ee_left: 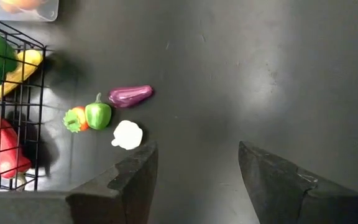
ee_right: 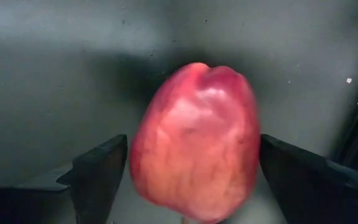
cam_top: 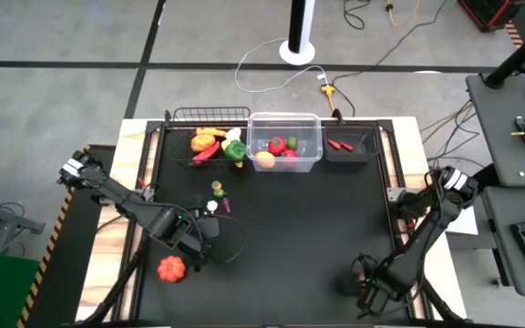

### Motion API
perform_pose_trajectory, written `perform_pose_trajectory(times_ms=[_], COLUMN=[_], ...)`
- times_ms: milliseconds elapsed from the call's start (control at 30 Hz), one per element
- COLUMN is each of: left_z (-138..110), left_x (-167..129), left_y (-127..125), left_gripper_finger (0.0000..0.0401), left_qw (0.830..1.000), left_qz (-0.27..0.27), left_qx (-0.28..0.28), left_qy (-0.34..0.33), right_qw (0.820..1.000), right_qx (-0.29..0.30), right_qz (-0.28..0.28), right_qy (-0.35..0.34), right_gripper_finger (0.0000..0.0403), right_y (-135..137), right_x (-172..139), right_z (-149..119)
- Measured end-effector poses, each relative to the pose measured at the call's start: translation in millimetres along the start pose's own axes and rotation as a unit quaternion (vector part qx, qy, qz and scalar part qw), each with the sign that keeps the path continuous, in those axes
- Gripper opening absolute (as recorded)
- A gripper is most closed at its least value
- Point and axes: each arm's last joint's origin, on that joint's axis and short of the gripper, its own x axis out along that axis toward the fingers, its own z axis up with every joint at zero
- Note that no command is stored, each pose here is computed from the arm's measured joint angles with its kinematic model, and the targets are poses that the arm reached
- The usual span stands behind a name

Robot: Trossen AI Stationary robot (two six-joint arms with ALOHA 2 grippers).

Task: Sort produce into baskets
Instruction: Put the apple into the transparent bin

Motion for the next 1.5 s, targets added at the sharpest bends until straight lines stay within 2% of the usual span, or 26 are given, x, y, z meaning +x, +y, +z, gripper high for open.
perform_pose_trajectory(times_ms=[300, 433, 500, 633, 767, 933, 1067, 1167, 1333, 1500], left_z=[0.1, 0.5, 0.7, 3.4, 8.7, 11.8, 11.9, 13.7, 17.6, 19.6], left_x=[0.0, 0.0, 0.0, 0.0, -0.4, -0.9, -0.9, -1.3, -2.5, -3.8], left_y=[0.0, 0.5, 0.4, -1.0, -3.2, -4.8, -4.8, -3.4, -1.2, 1.8], left_gripper_finger=[0.0205, 0.0205, 0.0205, 0.0205, 0.0205, 0.0205, 0.0205, 0.0205, 0.0205, 0.0205], left_qw=[1.0, 1.0, 1.0, 1.0, 0.998, 0.996, 0.995, 0.992, 0.982, 0.976], left_qz=[0.001, 0.009, 0.009, 0.003, 0.002, -0.002, -0.002, 0.025, 0.072, 0.111], left_qx=[0.0, 0.0, 0.0, -0.007, -0.019, -0.045, -0.064, -0.08, -0.094, -0.08], left_qy=[-0.001, -0.007, -0.008, -0.022, -0.054, -0.073, -0.074, -0.098, -0.145, -0.167], right_qw=[1.0, 1.0, 1.0, 0.989, 0.97, 0.944, 0.913, 0.885, 0.85, 0.837], right_qx=[0.007, 0.003, -0.001, -0.025, -0.088, -0.193, -0.274, -0.32, -0.346, -0.332], right_qz=[-0.001, 0.003, 0.025, 0.131, 0.195, 0.214, 0.227, 0.233, 0.231, 0.218], right_qy=[-0.003, -0.004, -0.016, -0.057, -0.117, -0.161, -0.2, -0.245, -0.324, -0.375], right_gripper_finger=[0.0275, 0.0268, 0.0269, 0.0275, 0.0273, 0.0275, 0.0276, 0.0275, 0.0279, 0.028], right_y=[-0.6, -0.5, 0.1, 13.4, 37.3, 74.4, 98.6, 109.7, 116.1, 116.4], right_x=[0.4, -0.3, -6.2, -32.3, -59.1, -93.6, -128.7, -156.0, -198.7, -229.4], right_z=[1.0, 1.1, 1.8, 13.6, 41.4, 89.6, 128.8, 158.4, 207.8, 256.3])
